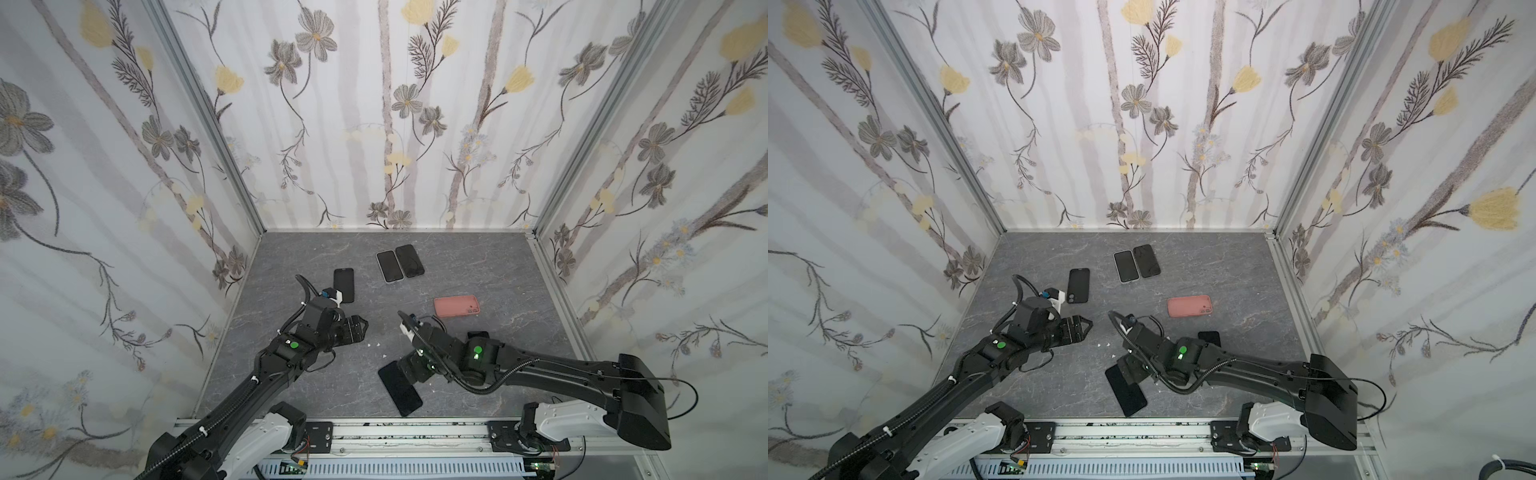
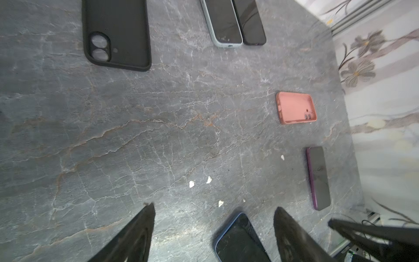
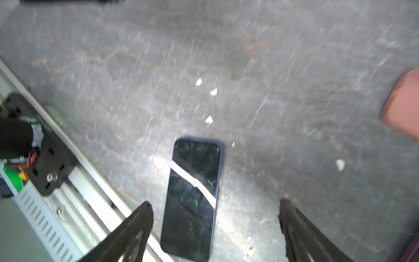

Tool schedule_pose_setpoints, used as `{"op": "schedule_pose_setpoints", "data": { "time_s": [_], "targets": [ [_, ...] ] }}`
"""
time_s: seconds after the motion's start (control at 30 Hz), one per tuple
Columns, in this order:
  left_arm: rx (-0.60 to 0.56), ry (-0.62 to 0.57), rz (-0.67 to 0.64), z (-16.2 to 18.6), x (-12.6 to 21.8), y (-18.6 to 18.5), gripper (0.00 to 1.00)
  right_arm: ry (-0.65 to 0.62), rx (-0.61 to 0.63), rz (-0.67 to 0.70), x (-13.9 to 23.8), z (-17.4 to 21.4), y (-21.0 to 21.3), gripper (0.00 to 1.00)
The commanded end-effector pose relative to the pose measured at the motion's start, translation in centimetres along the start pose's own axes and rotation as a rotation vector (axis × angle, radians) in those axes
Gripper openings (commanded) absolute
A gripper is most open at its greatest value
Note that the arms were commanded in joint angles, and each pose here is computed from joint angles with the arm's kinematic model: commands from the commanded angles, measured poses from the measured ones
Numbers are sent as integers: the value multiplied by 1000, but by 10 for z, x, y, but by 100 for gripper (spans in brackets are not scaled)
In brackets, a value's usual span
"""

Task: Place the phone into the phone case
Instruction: 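Grasp the blue-framed phone nearest the robot with the right gripper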

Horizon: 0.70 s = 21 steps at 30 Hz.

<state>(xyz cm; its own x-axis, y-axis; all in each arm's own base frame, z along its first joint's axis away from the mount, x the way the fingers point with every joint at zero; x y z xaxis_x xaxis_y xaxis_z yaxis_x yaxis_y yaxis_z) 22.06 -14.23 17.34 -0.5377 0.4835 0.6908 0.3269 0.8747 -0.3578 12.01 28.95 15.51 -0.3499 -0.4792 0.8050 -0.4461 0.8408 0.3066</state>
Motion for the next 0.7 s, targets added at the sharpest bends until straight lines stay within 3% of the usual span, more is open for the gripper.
{"op": "schedule_pose_setpoints", "data": {
  "time_s": [0.0,0.1,0.3,0.67],
  "targets": [
    [-104,21,31,-8,2,-11,84,-6,-52,89,-9,24,3,89],
    [-152,1,42,-8,6,-13,85,32,-3,146,-19,51,10,92],
    [-165,-39,42,6,12,-7,88,92,-13,197,-36,68,19,100],
    [-239,-145,86,9,30,-23,89,186,-59,233,-56,76,20,97]
  ]
}}
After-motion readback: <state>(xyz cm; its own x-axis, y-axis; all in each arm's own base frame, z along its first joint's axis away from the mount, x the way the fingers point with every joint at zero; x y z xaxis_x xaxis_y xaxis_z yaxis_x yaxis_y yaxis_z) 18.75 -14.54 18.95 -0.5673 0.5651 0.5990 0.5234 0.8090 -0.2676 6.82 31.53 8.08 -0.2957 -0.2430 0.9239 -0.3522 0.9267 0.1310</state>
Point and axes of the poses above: each gripper's point midway between its finger pads, its own x axis back along the fingers, its own y axis along the line the jaws close on, z = x × y, the point moved 5 cm from there along x, back along the fingers, and after that the axes turned 15 degrees about -x, right-handed, at the moved point
